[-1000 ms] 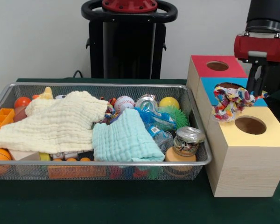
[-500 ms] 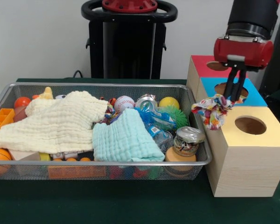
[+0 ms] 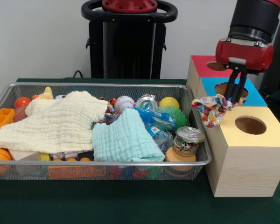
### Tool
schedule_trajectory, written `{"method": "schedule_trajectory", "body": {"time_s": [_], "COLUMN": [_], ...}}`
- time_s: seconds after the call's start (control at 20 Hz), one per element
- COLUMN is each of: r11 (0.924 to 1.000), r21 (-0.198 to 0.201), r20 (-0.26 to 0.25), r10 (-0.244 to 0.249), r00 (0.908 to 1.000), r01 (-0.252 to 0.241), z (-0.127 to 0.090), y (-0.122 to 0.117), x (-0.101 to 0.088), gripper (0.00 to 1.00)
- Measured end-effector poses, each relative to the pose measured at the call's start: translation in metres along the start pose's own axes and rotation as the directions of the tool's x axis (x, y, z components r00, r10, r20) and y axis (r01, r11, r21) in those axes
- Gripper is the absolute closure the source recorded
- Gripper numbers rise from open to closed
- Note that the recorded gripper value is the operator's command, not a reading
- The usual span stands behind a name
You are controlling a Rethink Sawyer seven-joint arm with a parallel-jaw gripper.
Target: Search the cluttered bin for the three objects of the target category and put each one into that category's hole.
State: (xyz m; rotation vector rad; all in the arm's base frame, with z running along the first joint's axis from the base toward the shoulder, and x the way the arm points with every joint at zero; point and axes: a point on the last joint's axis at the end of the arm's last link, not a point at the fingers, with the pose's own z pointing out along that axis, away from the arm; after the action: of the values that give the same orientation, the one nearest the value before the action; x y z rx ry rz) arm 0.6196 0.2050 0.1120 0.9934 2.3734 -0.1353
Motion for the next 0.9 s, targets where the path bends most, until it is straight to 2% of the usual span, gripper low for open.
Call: {"method": "schedule_trajectory", "body": {"time_s": [0.2, 0.45, 0.65, 0.9], "r11": [0.9991, 0.9978, 0.9976, 0.9986], "r21": [0.034, 0.052, 0.055, 0.041], "r20": [-0.052, -0.093, -0.1, -0.067], "r10": [-0.024, -0.036, -0.036, -0.03], "r00": [0.9983, 0.995, 0.9943, 0.9973], "r01": [0.025, 0.041, 0.042, 0.033], "z": [-0.017, -0.033, -0.04, -0.038], "y": [0.015, 0.031, 0.039, 0.051], "x": [0.008, 0.006, -0.004, -0.026], "gripper": [1.0, 1.0, 1.0, 1.0]}}
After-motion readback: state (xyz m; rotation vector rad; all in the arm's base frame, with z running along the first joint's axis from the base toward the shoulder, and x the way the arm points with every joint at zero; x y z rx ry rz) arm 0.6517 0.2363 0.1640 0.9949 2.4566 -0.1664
